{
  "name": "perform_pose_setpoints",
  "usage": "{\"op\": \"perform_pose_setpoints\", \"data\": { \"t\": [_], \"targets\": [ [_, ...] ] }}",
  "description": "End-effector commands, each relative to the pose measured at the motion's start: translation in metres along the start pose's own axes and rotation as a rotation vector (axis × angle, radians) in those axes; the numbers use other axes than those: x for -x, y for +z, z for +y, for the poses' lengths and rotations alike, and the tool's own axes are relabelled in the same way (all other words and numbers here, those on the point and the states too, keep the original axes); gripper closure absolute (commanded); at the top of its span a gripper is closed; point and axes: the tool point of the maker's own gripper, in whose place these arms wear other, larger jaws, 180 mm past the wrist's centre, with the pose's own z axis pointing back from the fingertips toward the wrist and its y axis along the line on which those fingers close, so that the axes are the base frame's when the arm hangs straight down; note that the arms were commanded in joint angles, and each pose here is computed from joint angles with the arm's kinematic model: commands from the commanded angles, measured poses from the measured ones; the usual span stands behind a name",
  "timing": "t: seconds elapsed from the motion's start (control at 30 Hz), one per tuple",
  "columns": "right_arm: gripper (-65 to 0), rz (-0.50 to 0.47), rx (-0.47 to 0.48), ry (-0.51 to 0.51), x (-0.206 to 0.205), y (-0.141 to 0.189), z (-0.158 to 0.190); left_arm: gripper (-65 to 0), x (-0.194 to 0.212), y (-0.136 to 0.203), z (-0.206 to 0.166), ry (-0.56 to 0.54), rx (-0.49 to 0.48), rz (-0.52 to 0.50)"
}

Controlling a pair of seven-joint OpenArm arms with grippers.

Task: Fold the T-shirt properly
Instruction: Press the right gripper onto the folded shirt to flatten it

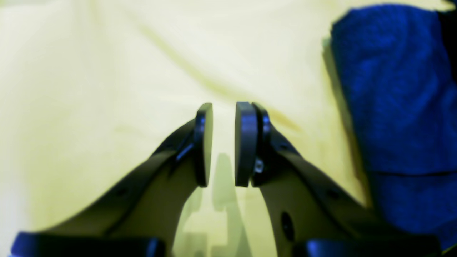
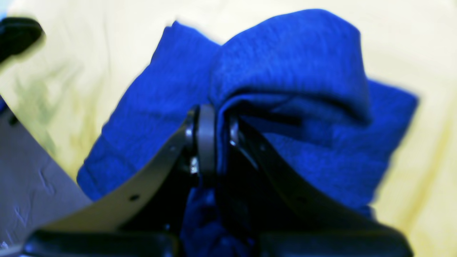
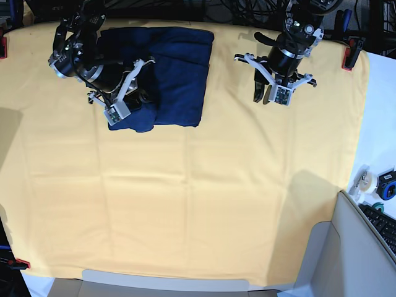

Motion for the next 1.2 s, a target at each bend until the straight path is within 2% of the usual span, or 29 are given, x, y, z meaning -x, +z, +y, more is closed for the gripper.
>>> {"op": "perform_pose_setpoints", "data": {
  "t": [0.0,0.2,0.33,0.67,0.87,0.97,1.17],
  "targets": [
    [0.0,-0.038,-0.008,0.040,-0.014,-0.001,0.005,-11.0,-0.009,0.003,0.000,-0.006,0.002,-0.038],
    [-0.2,0.055,0.035,0.134,-0.008,-0.021,0.018,-11.0,-0.009,0.003,0.000,-0.006,0.002,-0.038],
    [-0.2,0.089,0.055,0.170,-0.006,-0.027,0.023,-11.0,-0.009,0.003,0.000,-0.006,0.002,-0.038],
    [-0.3,0.158,0.076,0.330,-0.009,-0.042,0.041,-11.0,-0.010,0.003,0.000,-0.006,0.002,-0.039],
    [-0.6,0.162,0.083,0.342,-0.011,-0.045,0.046,-11.1,-0.009,0.003,-0.001,-0.006,0.003,-0.037],
    [-6.1,0.162,0.083,0.342,-0.011,-0.045,0.046,-11.1,-0.009,0.003,-0.001,-0.006,0.005,-0.037],
    [-24.9,0.152,0.112,0.261,-0.012,-0.046,0.045,-11.1,-0.009,0.003,-0.002,-0.006,0.006,-0.035]
  ]
}}
